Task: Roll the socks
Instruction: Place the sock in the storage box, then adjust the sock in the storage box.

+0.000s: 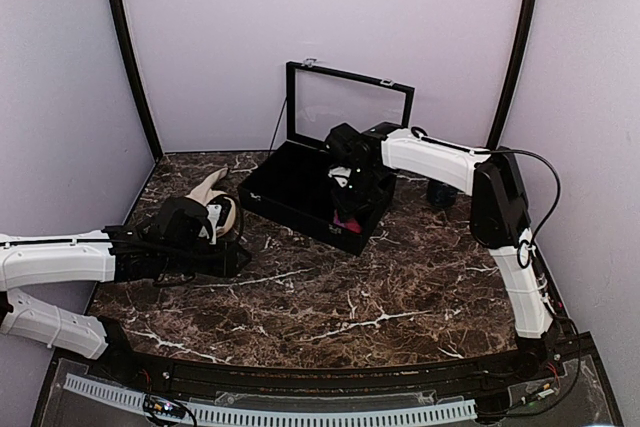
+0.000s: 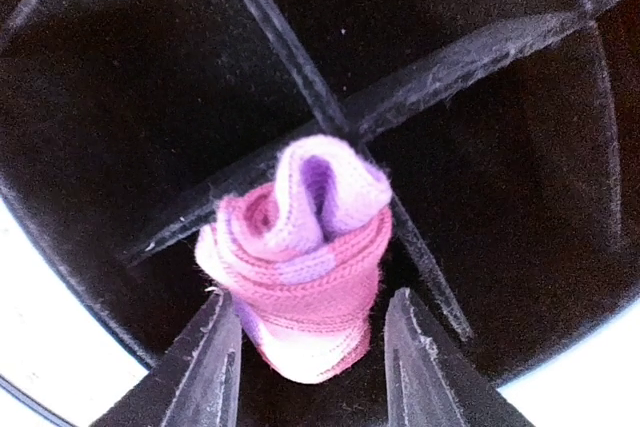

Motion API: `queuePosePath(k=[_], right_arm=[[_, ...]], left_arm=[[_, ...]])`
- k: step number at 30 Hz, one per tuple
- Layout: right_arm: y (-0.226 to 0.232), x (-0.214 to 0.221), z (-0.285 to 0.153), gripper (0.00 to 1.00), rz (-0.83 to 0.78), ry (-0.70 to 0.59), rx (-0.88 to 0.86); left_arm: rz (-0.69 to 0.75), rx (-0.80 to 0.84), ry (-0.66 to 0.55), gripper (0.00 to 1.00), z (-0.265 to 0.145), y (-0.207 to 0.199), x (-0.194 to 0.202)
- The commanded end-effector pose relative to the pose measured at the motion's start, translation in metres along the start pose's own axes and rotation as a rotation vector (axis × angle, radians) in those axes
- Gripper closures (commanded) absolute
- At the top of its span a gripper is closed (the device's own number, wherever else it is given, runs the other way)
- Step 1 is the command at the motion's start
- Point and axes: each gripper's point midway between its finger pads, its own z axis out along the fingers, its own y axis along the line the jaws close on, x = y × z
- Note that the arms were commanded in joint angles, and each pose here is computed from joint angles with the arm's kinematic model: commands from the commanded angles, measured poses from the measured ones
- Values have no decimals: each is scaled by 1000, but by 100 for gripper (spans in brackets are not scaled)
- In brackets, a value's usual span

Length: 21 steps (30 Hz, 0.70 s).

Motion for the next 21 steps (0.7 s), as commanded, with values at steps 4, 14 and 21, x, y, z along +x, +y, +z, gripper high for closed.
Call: queuePosePath(k=[4, 14, 21], right_arm=[[-6, -19, -30, 54, 25, -77, 7], [-3, -19, -16, 81, 10, -71, -5], [0, -8, 6, 91, 2, -25, -30]], left_arm=[[12, 18, -18, 53, -3, -6, -9], [7, 11, -11, 53, -3, -3, -5], [1, 5, -11, 53, -2, -1, -4]])
